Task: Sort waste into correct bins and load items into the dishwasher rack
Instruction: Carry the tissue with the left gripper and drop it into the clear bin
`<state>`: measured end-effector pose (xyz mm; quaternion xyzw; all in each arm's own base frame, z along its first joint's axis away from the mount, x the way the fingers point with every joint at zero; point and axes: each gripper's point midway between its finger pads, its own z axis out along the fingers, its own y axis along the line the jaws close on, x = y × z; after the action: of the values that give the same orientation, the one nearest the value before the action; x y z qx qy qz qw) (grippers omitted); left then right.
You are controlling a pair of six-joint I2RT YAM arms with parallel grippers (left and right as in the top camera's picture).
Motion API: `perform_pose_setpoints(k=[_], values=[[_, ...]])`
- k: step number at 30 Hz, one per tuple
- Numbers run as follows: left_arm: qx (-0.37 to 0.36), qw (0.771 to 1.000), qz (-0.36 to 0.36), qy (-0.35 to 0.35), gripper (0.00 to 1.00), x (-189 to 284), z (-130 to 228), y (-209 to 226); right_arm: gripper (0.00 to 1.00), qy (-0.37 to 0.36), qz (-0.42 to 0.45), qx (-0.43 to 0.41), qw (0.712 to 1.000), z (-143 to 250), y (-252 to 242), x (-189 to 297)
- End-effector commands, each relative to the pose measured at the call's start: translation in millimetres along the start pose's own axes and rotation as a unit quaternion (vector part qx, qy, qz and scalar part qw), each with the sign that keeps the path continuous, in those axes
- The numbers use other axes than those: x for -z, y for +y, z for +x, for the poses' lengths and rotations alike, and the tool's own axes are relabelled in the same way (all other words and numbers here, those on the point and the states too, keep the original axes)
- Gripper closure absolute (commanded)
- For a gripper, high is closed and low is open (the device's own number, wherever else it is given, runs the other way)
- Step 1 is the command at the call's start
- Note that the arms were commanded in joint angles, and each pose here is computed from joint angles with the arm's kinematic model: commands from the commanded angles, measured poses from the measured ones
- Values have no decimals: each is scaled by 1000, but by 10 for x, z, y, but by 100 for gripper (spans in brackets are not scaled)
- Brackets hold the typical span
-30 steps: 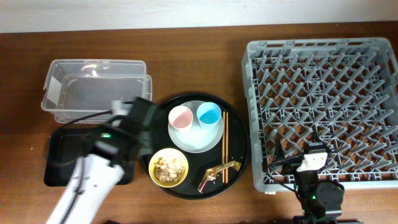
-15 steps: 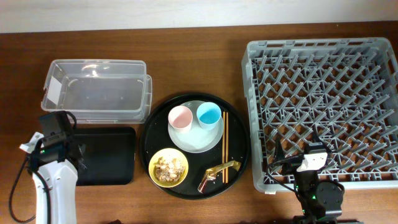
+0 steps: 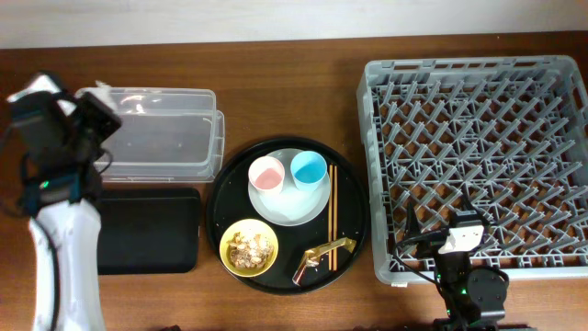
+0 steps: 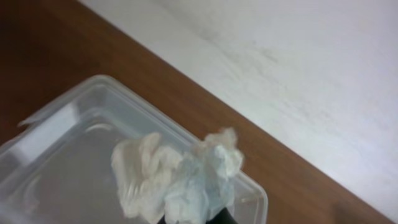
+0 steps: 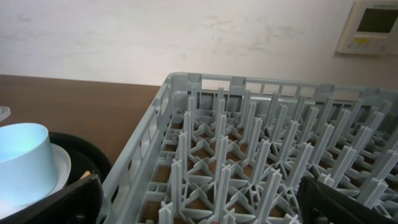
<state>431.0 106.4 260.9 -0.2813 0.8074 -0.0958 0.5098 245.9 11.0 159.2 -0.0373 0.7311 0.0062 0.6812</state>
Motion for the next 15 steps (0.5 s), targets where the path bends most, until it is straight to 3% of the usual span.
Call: perform_pose_setpoints(k=[1,3,6,8,9,12,13,15], values=[[-16,998,-4,53,99,-562,400,83,2,0,-2,-1,1000,21,3,-1],[-13,997,-14,73,94,-833,594,211,2,0,-2,-1,1000,21,4,-1],[-13,997,-15,79,47,-1060,729,288,2,0,-2,-1,1000,21,3,-1],[-18,997,-15,79,29,-1069,734,289,2,0,-2,-1,1000,21,3,-1],[-22,997,-12,77,25,-1071,725,273,2,0,-2,-1,1000,21,3,-1],[-31,995,2,92,25,-1058,816,161,2,0,-2,-1,1000,21,3,-1],[-39,994,31,96,33,-1007,823,-10,1,0,-2,-1,1000,21,3,-1],[-77,990,77,89,37,-606,660,-547,2,0,-2,-1,1000,22,4,-1]])
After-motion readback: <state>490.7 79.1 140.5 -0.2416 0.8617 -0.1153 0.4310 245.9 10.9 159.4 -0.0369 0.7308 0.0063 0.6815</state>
